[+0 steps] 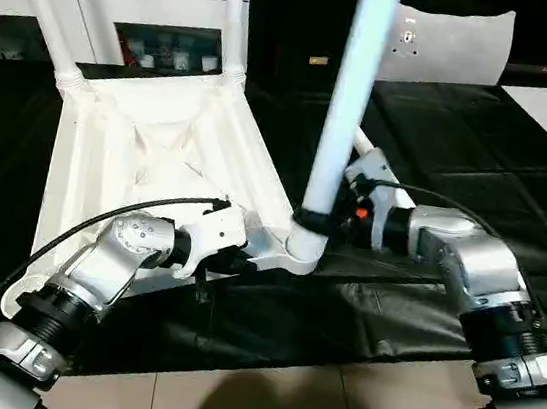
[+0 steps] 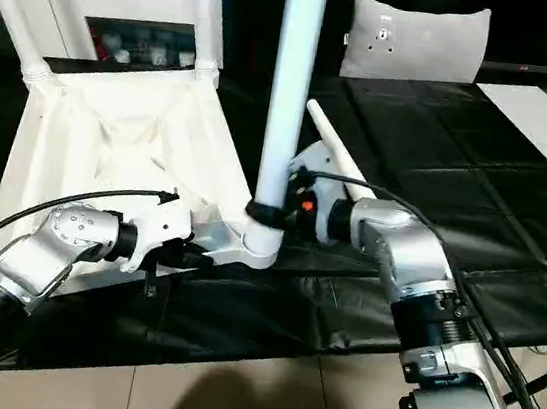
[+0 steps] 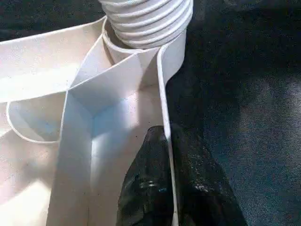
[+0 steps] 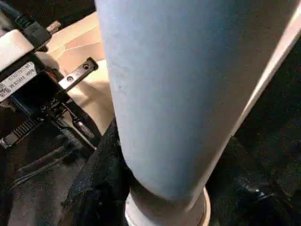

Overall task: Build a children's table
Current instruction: Insert table leg to table base

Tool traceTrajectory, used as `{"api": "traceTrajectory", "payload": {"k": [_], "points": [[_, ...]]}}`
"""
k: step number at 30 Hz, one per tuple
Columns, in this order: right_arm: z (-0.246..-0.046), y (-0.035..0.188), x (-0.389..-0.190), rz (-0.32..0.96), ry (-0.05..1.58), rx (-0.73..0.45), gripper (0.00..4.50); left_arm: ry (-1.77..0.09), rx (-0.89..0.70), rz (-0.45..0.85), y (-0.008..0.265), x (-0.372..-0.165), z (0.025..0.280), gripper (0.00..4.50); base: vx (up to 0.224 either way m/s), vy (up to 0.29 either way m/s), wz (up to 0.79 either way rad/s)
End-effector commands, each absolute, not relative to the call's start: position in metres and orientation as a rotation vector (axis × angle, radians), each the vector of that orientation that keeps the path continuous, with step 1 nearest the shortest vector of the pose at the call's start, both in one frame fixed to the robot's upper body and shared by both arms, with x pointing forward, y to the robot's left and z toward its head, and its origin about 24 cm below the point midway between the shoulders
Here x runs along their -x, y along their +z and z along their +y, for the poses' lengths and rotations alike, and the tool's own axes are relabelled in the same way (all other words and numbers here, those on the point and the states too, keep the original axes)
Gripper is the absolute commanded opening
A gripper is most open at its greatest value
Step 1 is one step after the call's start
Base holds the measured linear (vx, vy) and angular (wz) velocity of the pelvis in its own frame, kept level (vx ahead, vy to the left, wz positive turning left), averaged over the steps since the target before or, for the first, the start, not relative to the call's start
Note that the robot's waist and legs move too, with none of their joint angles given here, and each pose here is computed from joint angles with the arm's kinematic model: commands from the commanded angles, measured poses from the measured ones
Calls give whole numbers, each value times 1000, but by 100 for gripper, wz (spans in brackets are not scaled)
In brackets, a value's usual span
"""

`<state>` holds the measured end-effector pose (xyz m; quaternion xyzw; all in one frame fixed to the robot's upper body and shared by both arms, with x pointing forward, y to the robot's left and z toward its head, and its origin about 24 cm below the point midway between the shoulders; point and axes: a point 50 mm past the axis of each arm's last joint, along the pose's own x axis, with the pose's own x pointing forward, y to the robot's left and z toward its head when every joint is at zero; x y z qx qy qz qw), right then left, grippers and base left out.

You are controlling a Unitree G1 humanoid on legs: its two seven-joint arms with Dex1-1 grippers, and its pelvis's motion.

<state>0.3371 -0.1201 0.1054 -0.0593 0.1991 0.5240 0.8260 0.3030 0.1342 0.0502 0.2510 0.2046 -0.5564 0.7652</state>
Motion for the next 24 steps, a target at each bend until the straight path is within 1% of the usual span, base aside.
{"api": "traceTrajectory", "payload": {"k": [1,3,11,17,19,24], "points": [[-124,96,-335,493,1116,139,187,-1326,-587,465,44,-292,122,0,0,0,0],[-125,95,-334,517,1134,156,187,-1350,-598,463,43,-290,119,0,0,0,0],[-128,89,-334,543,1127,171,187,-1423,-600,447,46,-284,112,0,0,0,0],[-130,79,-335,553,1105,78,186,-1425,-601,444,46,-284,111,0,0,0,0],[-133,73,-332,554,1097,28,186,-1368,-599,446,45,-288,112,0,0,0,0],[-142,60,-324,564,1062,-41,186,-1276,-559,458,43,-295,116,0,0,0,0]]}}
